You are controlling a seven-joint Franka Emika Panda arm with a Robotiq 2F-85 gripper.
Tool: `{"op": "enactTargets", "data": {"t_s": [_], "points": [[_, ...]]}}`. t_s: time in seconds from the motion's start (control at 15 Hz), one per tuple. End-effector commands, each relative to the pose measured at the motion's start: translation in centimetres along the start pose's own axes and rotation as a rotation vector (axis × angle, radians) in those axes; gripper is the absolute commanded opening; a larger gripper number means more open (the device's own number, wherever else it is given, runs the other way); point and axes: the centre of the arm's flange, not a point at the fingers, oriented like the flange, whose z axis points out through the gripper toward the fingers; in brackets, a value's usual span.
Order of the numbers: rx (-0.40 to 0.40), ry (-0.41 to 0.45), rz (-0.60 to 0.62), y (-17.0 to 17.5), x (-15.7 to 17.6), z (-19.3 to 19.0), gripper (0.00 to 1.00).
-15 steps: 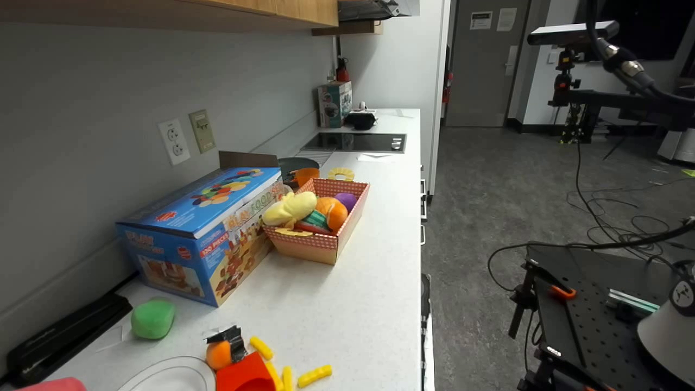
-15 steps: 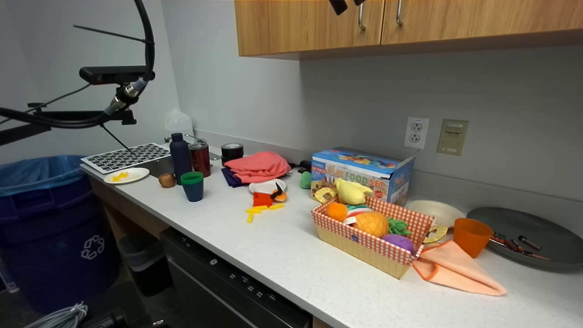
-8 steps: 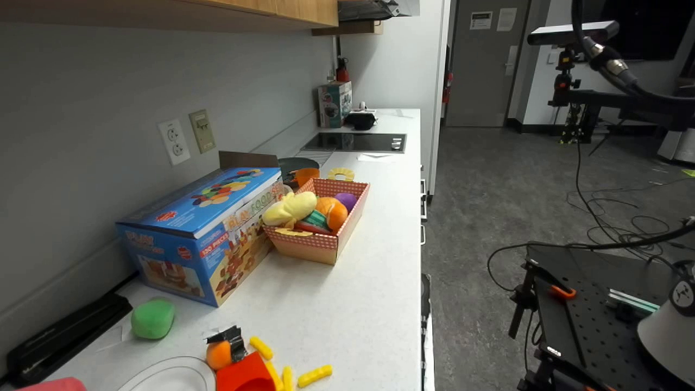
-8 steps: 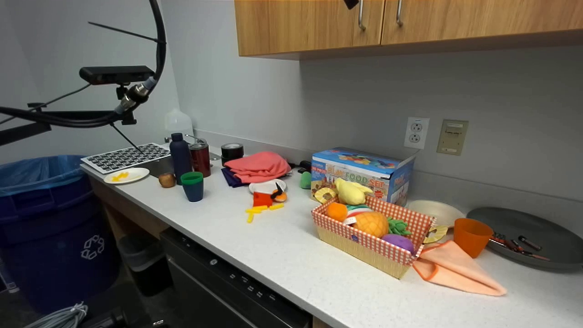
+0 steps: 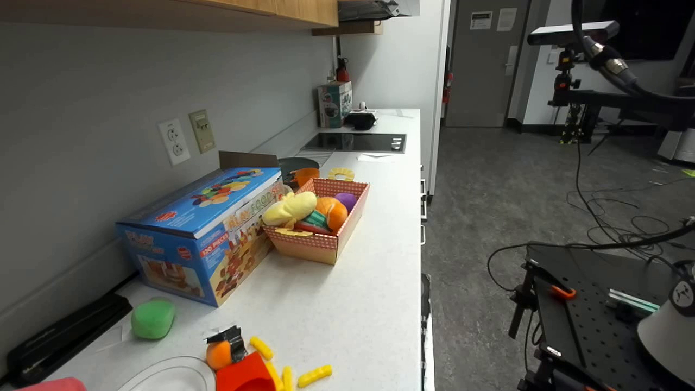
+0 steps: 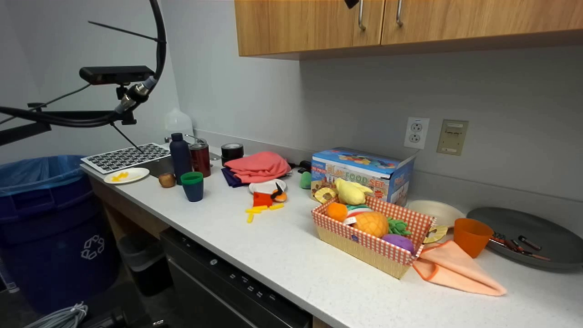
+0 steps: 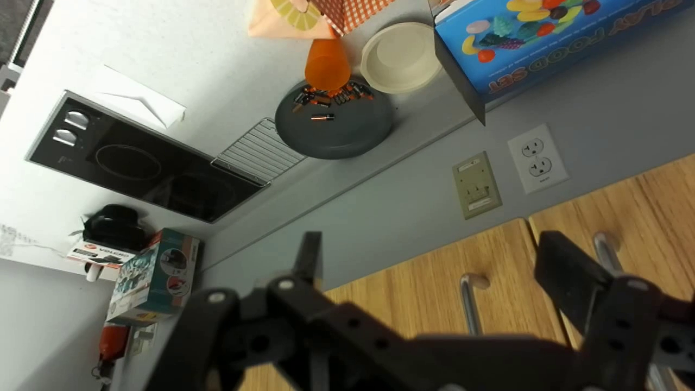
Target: Open the right door on the first upper cabinet from the left
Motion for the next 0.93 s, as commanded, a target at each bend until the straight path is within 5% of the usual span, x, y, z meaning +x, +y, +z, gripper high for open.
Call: {"op": "enactTargets", "data": {"t_s": [0.0,0.87], "points": [[-0.004,0.003,0.013,0.0,0.2,0.3,1.0],[0.001,-0.01,0.014,-0.4,0.2,1.8,1.0]]}}
